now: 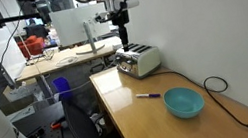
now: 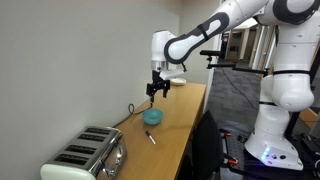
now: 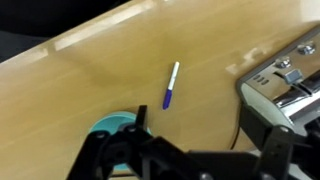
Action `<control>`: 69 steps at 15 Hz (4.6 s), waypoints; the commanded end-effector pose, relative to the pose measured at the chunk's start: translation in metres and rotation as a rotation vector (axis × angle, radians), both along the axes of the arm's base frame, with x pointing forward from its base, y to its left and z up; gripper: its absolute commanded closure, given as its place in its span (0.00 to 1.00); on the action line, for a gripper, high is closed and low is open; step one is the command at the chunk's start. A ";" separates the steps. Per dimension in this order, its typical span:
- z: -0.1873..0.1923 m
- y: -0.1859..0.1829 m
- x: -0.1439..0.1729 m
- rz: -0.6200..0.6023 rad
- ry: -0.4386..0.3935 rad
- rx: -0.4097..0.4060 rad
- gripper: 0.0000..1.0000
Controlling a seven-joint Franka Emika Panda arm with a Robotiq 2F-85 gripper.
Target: Put the marker in the bowl
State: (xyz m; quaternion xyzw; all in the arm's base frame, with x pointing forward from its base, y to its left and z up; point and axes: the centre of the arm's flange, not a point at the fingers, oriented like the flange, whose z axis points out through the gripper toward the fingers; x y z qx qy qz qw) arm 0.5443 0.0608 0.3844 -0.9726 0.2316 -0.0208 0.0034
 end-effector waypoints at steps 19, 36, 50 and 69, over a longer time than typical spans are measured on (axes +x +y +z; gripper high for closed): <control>-0.240 -0.011 0.084 -0.247 0.157 0.097 0.00; -0.291 -0.057 0.081 -0.117 0.135 0.148 0.28; -0.268 -0.044 0.088 -0.060 0.141 0.099 0.97; -0.184 -0.184 0.144 -0.130 0.149 0.007 0.97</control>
